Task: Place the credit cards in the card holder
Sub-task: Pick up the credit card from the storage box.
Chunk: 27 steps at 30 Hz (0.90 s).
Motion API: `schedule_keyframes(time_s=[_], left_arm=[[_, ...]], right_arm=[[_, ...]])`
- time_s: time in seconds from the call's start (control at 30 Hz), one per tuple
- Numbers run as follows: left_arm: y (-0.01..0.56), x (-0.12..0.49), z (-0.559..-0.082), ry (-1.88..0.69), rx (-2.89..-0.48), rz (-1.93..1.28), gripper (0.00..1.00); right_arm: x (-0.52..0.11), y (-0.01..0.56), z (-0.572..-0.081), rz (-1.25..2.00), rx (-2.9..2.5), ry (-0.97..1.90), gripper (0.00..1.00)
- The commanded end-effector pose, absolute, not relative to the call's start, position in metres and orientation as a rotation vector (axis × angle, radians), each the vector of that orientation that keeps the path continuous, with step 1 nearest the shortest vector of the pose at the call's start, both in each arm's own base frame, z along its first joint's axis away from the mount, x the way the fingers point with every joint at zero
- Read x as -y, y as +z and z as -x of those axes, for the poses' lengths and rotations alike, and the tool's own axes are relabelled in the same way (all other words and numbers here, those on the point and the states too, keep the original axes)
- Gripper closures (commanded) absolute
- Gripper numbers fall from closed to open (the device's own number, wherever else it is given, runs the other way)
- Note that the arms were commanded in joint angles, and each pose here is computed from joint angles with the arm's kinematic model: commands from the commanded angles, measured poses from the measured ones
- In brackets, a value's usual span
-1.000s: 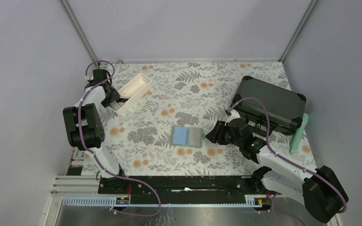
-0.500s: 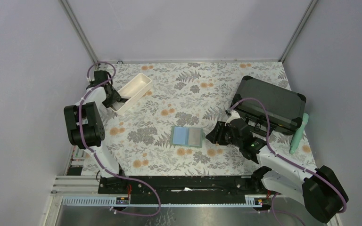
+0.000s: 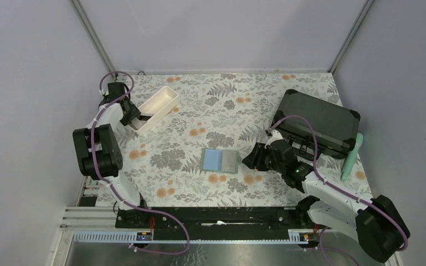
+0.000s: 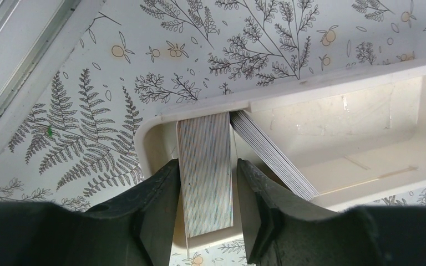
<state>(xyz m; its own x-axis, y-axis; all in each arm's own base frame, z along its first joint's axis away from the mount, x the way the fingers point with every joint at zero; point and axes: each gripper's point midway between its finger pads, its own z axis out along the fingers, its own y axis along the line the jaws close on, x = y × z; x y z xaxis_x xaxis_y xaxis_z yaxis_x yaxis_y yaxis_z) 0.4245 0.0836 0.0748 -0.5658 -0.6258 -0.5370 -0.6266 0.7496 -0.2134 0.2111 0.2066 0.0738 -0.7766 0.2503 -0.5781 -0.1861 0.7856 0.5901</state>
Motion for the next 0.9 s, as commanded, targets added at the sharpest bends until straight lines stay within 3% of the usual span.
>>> schedule_keyframes(time_s=[0.0, 0.13, 0.2, 0.33, 0.77, 0.87], left_arm=[[0.104, -0.084, -0.435, -0.038, -2.256, 0.902, 0.57], [0.098, -0.087, -0.431, -0.011, -2.281, 0.909, 0.61], [0.097, -0.089, -0.429, 0.012, -2.288, 0.91, 0.72], [0.096, -0.09, -0.426, 0.027, -2.295, 0.911, 0.81], [0.108, -0.094, -0.417, 0.068, -2.284, 0.899, 0.81], [0.11, -0.095, -0.413, 0.074, -2.28, 0.896, 0.87]], right_arm=[[-0.209, 0.083, -0.215, -0.058, -2.266, 0.883, 0.49], [-0.209, 0.082, -0.215, -0.061, -2.266, 0.885, 0.49], [-0.208, 0.082, -0.214, -0.06, -2.264, 0.888, 0.49], [-0.208, 0.083, -0.213, -0.064, -2.261, 0.891, 0.49], [-0.209, 0.086, -0.212, -0.055, -2.254, 0.906, 0.49], [-0.209, 0.087, -0.213, -0.053, -2.251, 0.907, 0.49]])
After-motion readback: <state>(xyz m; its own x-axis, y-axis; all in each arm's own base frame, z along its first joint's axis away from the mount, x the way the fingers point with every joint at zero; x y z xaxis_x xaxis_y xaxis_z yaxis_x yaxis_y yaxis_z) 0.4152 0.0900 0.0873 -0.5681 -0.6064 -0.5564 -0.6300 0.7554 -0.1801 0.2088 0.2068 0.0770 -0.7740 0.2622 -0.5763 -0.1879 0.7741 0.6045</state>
